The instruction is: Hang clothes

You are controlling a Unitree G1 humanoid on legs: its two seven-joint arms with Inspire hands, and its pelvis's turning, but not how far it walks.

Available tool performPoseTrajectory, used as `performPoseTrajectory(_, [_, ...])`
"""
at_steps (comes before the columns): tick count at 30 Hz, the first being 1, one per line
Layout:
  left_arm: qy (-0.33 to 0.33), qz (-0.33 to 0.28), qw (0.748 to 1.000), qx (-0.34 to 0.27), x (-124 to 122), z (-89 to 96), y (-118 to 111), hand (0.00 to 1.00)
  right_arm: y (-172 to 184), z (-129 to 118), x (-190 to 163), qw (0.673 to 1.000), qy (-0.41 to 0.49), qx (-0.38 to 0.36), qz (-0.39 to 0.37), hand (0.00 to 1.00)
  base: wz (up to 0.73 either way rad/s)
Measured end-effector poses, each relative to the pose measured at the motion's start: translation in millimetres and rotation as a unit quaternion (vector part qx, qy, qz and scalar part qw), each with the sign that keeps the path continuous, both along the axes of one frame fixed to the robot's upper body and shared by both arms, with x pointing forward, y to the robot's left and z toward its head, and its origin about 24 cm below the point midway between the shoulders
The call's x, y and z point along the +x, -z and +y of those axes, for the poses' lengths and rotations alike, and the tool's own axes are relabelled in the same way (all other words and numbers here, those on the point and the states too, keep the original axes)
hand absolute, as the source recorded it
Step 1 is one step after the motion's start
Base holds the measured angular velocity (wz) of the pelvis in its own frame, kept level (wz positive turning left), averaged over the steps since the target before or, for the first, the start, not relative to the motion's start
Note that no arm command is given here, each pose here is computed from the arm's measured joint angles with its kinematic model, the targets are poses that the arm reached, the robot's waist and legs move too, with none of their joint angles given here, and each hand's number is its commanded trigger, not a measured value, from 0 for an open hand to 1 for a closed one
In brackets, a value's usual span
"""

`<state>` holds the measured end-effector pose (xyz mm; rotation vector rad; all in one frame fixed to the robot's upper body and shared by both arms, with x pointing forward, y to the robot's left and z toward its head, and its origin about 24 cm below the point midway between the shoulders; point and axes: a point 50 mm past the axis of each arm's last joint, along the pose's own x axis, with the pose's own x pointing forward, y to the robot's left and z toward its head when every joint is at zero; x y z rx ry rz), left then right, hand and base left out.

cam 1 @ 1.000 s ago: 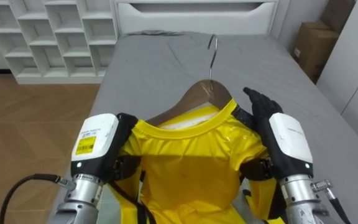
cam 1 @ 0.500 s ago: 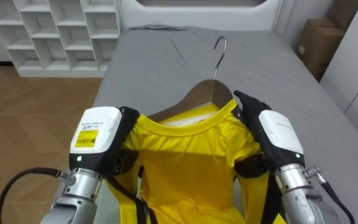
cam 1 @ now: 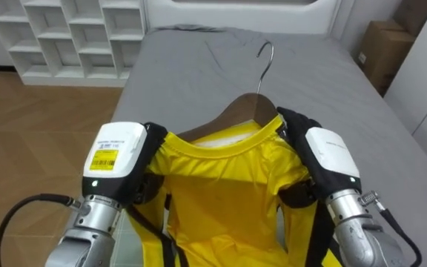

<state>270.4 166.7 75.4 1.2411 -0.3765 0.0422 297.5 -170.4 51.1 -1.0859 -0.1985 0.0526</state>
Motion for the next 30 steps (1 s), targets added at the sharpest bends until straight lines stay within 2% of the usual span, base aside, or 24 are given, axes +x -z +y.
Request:
performPoseTrajectory(10, [-0.004, -0.001, 1.000, -0.001, 0.3, 1.8, -0.6, 1.00, 6.0, -7.6, 0.6, 1.000, 0.025, 0.004, 0.018, 1.00, 0.00])
performPoseTrajectory(16, [-0.003, 0.000, 1.000, -0.006, 0.2, -0.7, 0.0, 1.00, 5.0, -13.6, 1.5, 0.998, 0.044, 0.039, 0.023, 1.00, 0.00])
performPoseTrajectory(30, [-0.012, 0.002, 1.000, 0.002, 0.6, 4.1, -0.2, 1.00, 6.9, -10.8, 1.2, 0.998, 0.033, 0.040, 0.035, 1.00, 0.00])
